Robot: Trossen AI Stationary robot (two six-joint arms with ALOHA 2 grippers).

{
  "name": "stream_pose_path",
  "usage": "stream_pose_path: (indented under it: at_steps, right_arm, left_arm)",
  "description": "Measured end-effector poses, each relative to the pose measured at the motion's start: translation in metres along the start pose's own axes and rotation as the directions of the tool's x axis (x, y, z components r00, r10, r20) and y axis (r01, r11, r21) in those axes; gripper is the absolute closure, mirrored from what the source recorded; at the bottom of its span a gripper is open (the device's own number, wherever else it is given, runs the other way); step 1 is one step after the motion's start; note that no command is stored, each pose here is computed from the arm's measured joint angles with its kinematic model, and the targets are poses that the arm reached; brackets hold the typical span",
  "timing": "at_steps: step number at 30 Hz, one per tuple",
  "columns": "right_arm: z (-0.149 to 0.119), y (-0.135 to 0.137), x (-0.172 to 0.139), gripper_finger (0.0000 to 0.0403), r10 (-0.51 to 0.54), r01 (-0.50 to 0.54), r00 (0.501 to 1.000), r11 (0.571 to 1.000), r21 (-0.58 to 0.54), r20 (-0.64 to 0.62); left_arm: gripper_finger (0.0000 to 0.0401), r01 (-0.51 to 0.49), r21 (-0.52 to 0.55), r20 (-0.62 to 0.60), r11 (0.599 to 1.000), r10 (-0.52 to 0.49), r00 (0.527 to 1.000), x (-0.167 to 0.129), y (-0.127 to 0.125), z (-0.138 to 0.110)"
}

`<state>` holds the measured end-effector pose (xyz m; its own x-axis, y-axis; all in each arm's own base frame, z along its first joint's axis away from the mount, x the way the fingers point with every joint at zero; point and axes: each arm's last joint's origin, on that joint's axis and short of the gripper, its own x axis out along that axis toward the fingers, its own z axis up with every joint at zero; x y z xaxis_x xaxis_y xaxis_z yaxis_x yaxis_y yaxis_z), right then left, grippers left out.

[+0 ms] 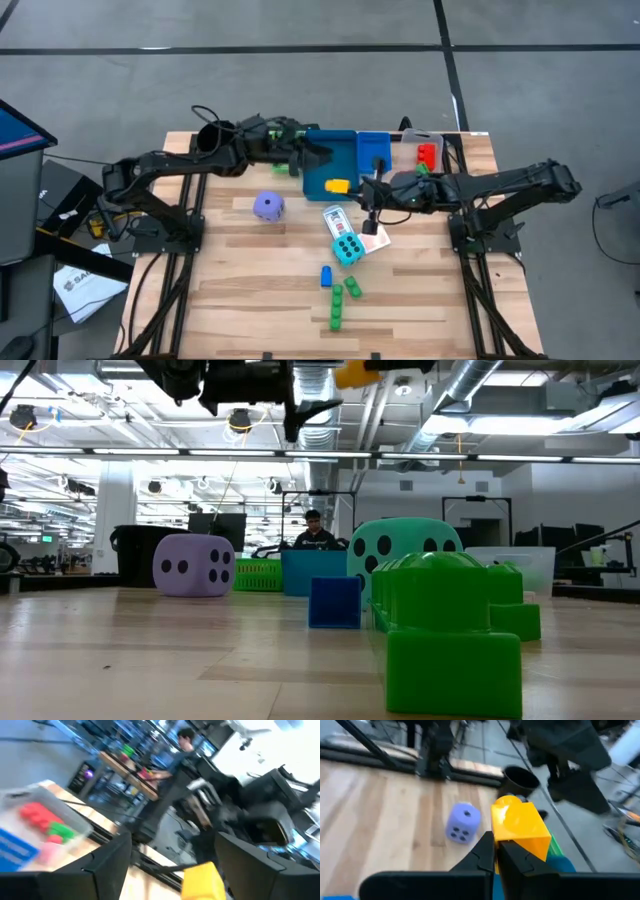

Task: Pick & Place Toys
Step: Put the large yellow game piece into the transparent bin

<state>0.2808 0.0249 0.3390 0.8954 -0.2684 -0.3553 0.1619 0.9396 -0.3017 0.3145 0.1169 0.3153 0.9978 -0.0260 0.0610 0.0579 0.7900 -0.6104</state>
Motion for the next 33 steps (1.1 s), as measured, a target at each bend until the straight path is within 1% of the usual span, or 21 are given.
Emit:
stream_pose_path:
  at_steps: [5,7,11,16,22,28,33]
  right_arm:
    - [-0.009,-0.008,-0.008,0.0399,-0.1,0.1,0.99,0.995,-0.005,-0.099]
    - [-0.01,-0.016,-0.014,0.0397,-0.121,0.128,0.986,0.99,0.051,-0.115]
    - [-0.021,-0.035,-0.026,0.0395,-0.157,0.192,0.962,0.97,0.148,-0.222]
    - [-0.034,-0.06,-0.042,0.0399,-0.216,0.285,0.92,0.941,0.183,-0.326]
    - [-0.044,-0.09,-0.053,0.0393,-0.278,0.384,0.88,0.894,0.23,-0.386]
    - [-0.056,-0.114,-0.058,0.0397,-0.288,0.437,0.846,0.856,0.275,-0.448]
    - [-0.066,-0.126,-0.06,0.0394,-0.287,0.471,0.815,0.834,0.288,-0.504]
  left_arm:
    - [0.0117,-0.125,-0.037,-0.015,0.991,0.125,0.992,-0.013,0.027,0.01]
    - [0.0116,-0.163,-0.05,-0.02,0.985,0.162,0.987,-0.017,0.035,0.013]
    - [0.0116,-0.212,-0.068,-0.032,0.975,0.21,0.977,-0.023,0.044,0.016]
    - [0.0116,-0.221,-0.069,-0.025,0.973,0.22,0.975,-0.026,0.047,0.019]
    - [0.0116,-0.217,-0.069,-0.028,0.974,0.216,0.976,-0.025,0.046,0.018]
    - [0.0116,-0.208,-0.068,-0.036,0.976,0.206,0.978,-0.023,0.044,0.016]
    - [0.0116,-0.2,-0.068,-0.043,0.978,0.197,0.979,-0.021,0.041,0.013]
